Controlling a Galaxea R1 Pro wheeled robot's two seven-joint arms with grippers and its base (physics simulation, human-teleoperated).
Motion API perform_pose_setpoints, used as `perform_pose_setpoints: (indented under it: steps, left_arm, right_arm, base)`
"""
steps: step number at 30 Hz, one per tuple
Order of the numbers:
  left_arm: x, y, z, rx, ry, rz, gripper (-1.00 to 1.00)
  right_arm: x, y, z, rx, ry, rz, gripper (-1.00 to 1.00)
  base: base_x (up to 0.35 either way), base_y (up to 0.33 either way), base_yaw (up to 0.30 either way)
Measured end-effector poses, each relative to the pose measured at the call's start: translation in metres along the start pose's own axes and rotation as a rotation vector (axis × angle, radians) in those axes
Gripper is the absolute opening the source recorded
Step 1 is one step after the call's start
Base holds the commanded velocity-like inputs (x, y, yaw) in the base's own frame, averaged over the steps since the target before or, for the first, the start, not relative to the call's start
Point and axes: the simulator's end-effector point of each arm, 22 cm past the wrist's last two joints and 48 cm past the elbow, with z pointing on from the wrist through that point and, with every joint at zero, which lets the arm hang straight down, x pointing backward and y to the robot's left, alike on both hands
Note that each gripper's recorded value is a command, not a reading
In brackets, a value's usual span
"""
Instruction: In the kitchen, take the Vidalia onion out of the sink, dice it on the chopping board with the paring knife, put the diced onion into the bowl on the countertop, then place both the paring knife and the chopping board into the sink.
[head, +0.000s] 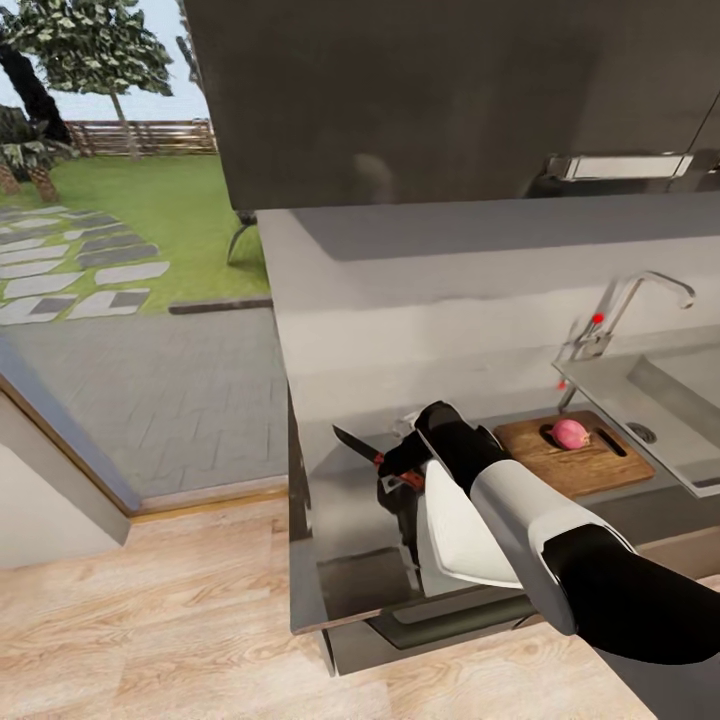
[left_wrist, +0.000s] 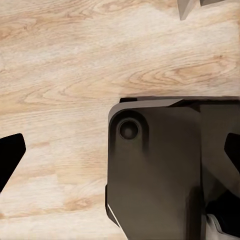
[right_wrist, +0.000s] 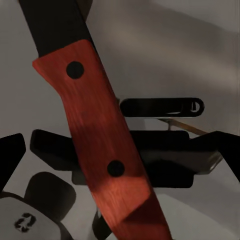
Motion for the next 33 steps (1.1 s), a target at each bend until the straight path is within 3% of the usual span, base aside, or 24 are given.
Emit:
perform_pose_setpoints:
  steps: [8,9,33]
  left_arm:
    - [0.0002,-0.0003,0.0000,0.001,0.001,0.001,1.00]
    - [0.0002,-0.0003,0.0000,0.001,0.001,0.001,1.00]
    - [-0.0018,-0.0001,0.0003,0.000,-0.005,0.000,1.00]
  right_arm:
    - [-0.0003,-0.0014,0.0003,0.004,-0.001,-0.003,1.00]
    - [-0.0003,-0.0015,0.0004,0.005,-0.001,-0.003,-1.00]
    - [0.0009,-0.0009,0.0000,0.006,0.001,-0.010,-1.00]
  base:
    - [0.000,0.000,0.000]
    - [0.000,0.000,0.000]
    - [0.000,0.000,0.000]
